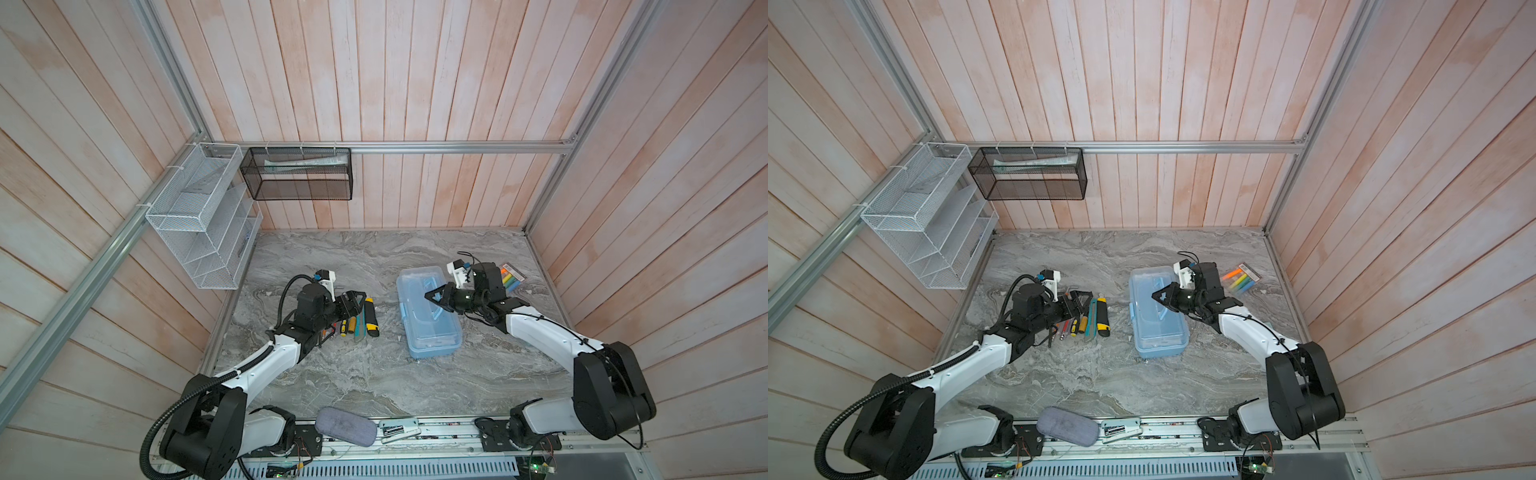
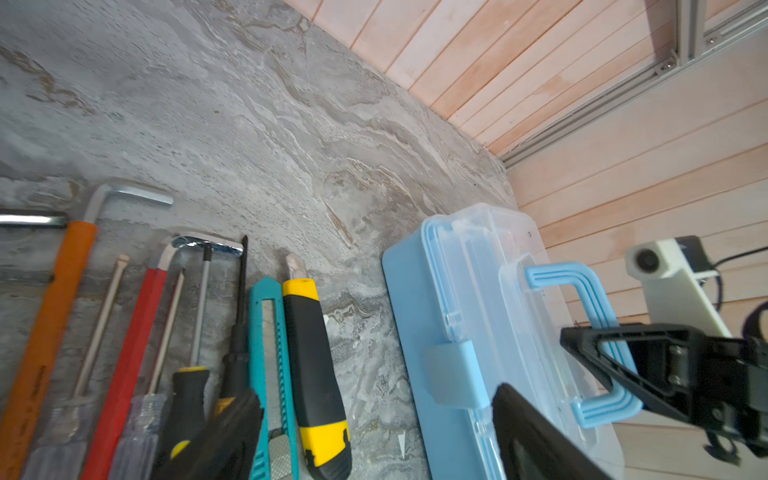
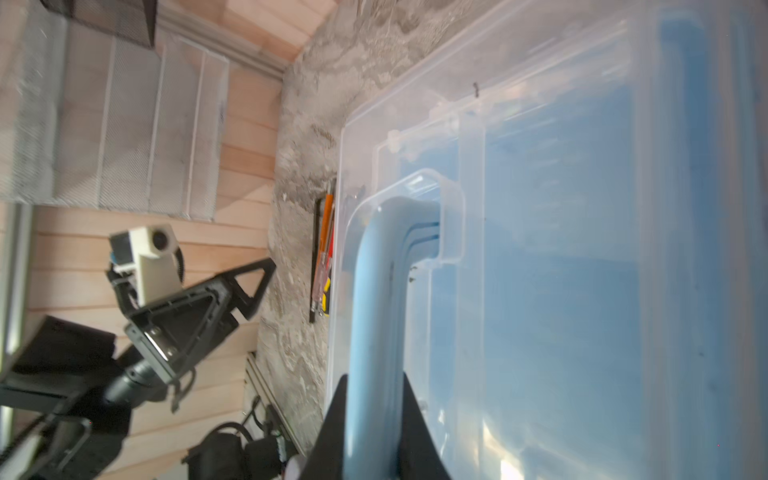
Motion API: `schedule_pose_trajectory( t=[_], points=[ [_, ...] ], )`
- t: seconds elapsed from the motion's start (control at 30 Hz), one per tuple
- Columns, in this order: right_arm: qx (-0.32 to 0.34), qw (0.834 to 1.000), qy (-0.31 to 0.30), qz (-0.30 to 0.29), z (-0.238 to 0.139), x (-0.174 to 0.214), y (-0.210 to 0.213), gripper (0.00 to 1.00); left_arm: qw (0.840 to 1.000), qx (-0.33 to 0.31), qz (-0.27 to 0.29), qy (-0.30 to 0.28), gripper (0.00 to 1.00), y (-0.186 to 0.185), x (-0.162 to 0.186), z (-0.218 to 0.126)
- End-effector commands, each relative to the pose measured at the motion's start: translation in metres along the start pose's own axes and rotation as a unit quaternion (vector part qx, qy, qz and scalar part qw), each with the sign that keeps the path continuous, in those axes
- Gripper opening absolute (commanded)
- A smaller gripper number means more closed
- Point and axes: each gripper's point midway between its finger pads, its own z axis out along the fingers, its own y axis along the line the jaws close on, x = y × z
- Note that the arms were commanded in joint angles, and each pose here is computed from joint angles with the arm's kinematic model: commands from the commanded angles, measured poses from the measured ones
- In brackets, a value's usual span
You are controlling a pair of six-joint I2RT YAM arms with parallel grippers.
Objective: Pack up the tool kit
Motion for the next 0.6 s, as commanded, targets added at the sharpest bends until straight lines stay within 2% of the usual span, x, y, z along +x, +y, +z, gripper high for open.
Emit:
schedule_pose_trajectory(
  t=[0.0,0.1,0.27,0.57],
  points=[
    [-0.149,0.989,-0.015,0.011,-0.025,-0.022,0.053,0.0,0.996,0.083,-0.024,0.004,0.89,-0.027,0.003,0.005],
    [-0.15,0.989,-0.012,0.013,-0.03,-0.025,0.054,0.0,0.992,0.12,-0.027,0.018,0.89,-0.046,0.008,0.01],
    [-0.19,0.981,-0.002,0.039,-0.035,-0.023,0.057,0.0,0.986,0.16,-0.025,0.035,0.89,-0.071,0.015,0.019],
    [-0.257,0.963,0.022,0.08,-0.035,-0.008,0.046,0.0,0.977,0.205,-0.036,0.045,0.87,-0.086,0.016,0.024]
  ],
)
